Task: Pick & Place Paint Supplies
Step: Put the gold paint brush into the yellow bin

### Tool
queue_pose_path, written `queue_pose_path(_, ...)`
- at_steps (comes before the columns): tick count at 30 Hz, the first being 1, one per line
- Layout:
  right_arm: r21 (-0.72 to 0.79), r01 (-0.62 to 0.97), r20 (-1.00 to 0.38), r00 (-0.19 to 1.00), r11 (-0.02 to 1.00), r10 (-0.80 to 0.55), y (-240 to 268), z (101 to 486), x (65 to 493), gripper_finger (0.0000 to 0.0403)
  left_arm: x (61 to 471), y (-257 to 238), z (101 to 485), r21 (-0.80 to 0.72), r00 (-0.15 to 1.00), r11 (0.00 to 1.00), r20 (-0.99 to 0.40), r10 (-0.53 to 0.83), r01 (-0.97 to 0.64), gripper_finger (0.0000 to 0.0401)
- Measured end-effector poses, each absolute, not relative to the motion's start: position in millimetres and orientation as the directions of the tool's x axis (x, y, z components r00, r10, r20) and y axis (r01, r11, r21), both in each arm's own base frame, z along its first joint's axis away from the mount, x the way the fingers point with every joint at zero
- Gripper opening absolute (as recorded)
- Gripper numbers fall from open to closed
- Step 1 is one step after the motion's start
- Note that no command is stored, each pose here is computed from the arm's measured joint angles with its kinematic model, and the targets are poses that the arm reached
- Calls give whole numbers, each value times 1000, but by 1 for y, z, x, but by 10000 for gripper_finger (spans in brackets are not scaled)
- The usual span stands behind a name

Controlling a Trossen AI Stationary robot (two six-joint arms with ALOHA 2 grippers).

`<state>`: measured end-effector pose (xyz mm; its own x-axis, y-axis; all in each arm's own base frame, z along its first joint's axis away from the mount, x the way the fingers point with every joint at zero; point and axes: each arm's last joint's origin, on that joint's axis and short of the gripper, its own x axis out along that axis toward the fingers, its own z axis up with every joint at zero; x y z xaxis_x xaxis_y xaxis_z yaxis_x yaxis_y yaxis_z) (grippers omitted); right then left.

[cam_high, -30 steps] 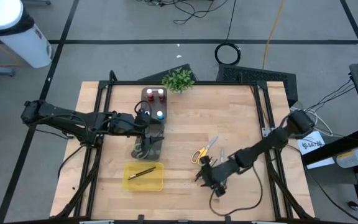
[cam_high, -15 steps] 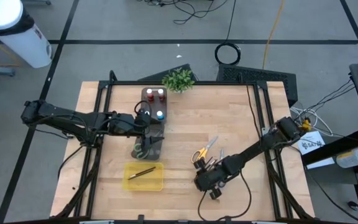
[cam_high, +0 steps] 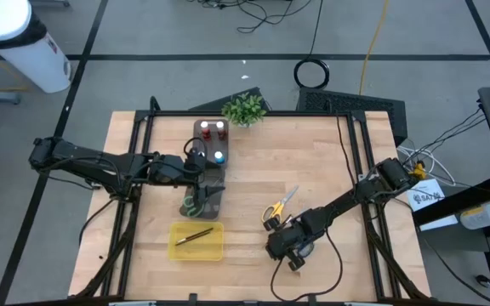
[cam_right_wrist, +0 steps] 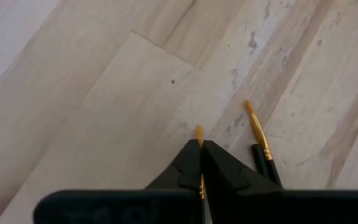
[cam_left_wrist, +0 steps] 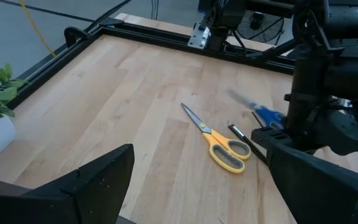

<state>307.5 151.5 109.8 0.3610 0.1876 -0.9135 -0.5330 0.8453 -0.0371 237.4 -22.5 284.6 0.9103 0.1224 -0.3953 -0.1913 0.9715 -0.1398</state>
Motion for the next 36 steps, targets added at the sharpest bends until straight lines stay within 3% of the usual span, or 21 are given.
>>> queue_pose_path(8, -28, -487, -885, 418, 873, 205, 150, 107, 309, 1, 237, -22, 285, -146, 910, 970, -395, 125, -196, 366)
queue_pose_path(15, -68, -478, -799, 551, 876, 239, 156, 128, 314, 0, 237, -22, 285, -146, 910, 970, -396, 125, -197, 375)
queue_pose_path(30, -93, -472, -525, 771, 877, 359, 162, 191, 321, 0, 238, -23, 285, -246, 916, 942, -381, 124, -230, 364)
queue_pose_path(36, -142, -474, -381, 836, 869, 394, 162, 215, 322, 0, 250, -27, 263, -289, 882, 918, -457, 117, -271, 374)
